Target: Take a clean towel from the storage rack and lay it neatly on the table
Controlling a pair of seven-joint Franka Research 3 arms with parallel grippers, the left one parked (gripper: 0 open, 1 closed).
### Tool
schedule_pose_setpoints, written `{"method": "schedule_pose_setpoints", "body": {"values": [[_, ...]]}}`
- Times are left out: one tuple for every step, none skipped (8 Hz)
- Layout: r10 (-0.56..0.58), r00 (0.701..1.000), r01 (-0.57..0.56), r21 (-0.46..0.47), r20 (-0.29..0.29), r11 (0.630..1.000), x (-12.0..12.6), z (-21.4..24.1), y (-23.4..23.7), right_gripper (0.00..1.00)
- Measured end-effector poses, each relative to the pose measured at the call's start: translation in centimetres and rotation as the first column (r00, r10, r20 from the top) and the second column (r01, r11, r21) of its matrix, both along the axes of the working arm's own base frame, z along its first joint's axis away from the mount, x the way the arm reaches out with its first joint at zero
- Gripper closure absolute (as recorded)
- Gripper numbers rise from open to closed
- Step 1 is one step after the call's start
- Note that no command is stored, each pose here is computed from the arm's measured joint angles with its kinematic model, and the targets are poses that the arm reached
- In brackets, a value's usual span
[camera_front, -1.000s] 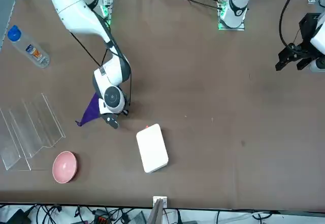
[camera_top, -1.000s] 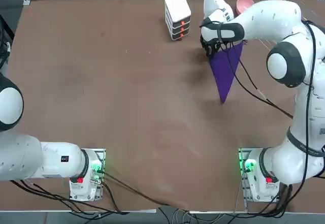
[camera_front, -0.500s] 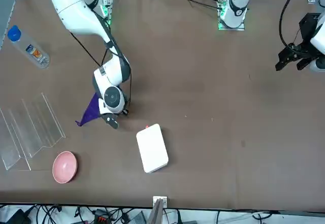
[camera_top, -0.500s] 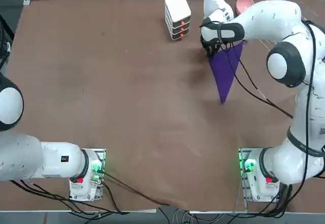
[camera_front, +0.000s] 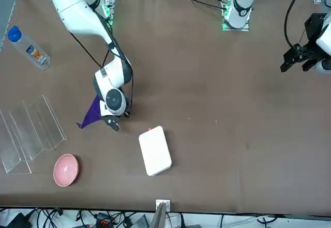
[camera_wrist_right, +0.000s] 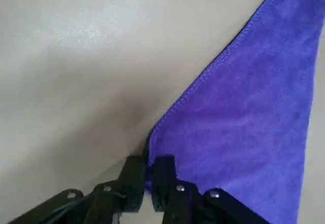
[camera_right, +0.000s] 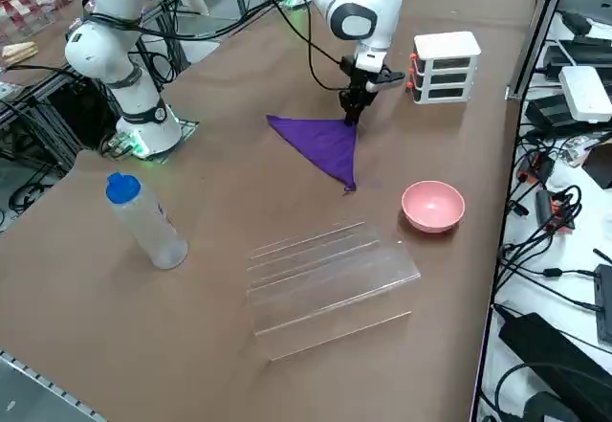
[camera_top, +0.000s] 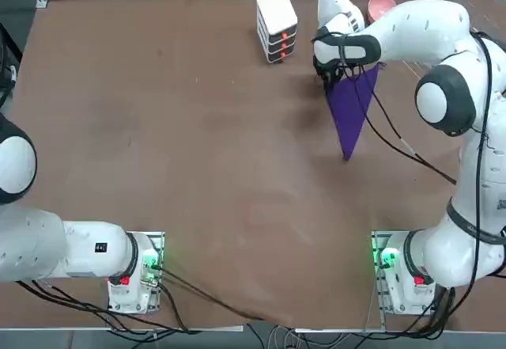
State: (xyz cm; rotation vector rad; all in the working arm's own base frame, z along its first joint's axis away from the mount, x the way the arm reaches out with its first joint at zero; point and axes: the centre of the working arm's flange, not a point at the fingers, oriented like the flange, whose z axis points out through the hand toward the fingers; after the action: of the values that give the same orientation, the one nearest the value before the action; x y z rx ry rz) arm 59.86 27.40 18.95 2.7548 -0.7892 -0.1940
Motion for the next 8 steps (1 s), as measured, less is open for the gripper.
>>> {"method": "schedule_pose_setpoints", "body": {"values": [[-0.001, 1.000, 0.001, -0.004, -0.004, 1.000, 0.0, 0.1, 0.0, 0.90], [-0.002, 1.000, 0.002, -0.009, -0.009, 1.000, 0.0, 0.3, -0.1, 0.97], [-0.003, 1.000, 0.003, -0.012, -0.012, 1.000, 0.1, 0.6, -0.1, 0.98], [-0.005, 1.000, 0.004, -0.017, -0.015, 1.000, 0.1, 1.0, -0.2, 0.98], [-0.005, 1.000, 0.005, -0.021, -0.017, 1.000, 0.0, 1.5, -0.3, 0.98], [-0.006, 1.000, 0.005, -0.022, -0.015, 1.000, 0.1, 1.9, -0.3, 0.98], [-0.006, 1.000, 0.006, -0.022, -0.015, 1.000, 0.1, 1.9, -0.3, 0.98], [-0.006, 1.000, 0.006, -0.022, -0.015, 1.000, 0.1, 1.9, -0.3, 0.98]]}}
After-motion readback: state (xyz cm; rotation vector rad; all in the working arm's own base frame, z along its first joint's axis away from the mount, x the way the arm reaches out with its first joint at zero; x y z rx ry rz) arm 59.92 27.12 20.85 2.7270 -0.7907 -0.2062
